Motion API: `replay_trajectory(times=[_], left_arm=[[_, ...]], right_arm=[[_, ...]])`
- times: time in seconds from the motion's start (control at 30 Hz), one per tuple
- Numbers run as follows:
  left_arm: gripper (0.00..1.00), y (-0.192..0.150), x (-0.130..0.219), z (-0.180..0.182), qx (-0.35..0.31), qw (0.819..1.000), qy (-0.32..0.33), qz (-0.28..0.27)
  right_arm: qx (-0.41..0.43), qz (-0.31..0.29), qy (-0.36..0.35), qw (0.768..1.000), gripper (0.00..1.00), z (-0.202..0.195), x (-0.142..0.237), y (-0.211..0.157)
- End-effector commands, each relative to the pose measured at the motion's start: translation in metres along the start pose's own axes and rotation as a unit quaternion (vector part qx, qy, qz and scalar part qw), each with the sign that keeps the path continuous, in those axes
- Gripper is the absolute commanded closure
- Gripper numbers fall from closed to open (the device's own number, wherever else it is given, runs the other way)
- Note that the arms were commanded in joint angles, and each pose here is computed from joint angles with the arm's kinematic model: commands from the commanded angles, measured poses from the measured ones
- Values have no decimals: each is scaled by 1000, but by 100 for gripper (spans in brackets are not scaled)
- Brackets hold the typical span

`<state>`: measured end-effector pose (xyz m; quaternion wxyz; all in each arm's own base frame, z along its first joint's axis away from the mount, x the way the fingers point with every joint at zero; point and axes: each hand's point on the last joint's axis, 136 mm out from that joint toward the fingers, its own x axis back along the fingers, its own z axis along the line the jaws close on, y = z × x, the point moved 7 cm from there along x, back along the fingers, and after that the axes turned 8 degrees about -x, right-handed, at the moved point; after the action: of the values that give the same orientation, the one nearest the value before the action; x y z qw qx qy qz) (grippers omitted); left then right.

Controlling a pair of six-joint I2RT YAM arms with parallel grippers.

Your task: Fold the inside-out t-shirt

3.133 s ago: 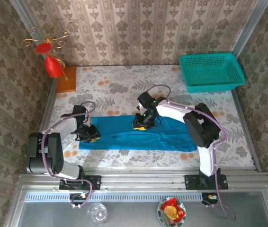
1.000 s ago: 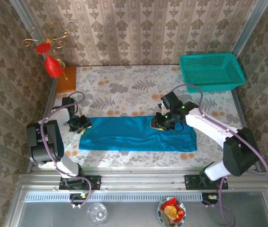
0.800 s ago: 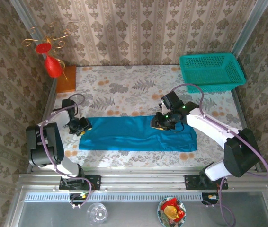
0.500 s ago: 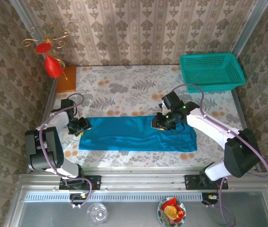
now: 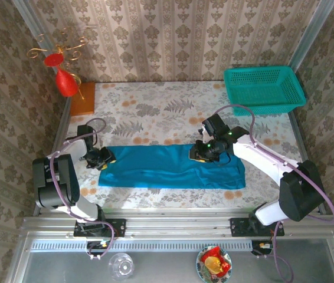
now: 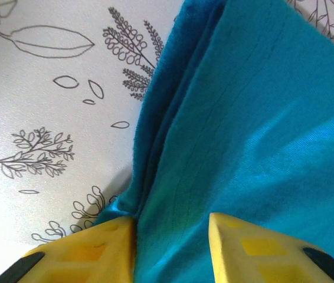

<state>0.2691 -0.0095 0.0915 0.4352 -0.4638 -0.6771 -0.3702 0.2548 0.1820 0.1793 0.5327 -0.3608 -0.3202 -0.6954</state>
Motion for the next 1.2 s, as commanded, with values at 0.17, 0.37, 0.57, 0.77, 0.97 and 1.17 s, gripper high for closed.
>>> replay_trajectory(times=[0.17,0.37,0.57,0.77,0.97,1.17], left_arm=[[60,17,12,-10,-15,999,-22,-37],[62,18,19,-12,-14,999,-23,-39],[62,13,19,-12,-14,999,-27,-33],[62,19,8,-8,-13,999,-18,-26],[63,33,3,-7,-18,999,-8,-36],[72,49,1,-12,-23,999,-21,-45]], right_arm=[[-1,4,-14,1000,68,-8,1,-4],[-4,0,-15,1000,68,-10,4,-5],[-5,0,-15,1000,68,-11,4,-5],[-4,-1,-14,1000,68,-10,5,-6],[-5,-2,-15,1000,68,-11,7,-6],[-5,-8,-20,1000,68,-15,11,-7]])
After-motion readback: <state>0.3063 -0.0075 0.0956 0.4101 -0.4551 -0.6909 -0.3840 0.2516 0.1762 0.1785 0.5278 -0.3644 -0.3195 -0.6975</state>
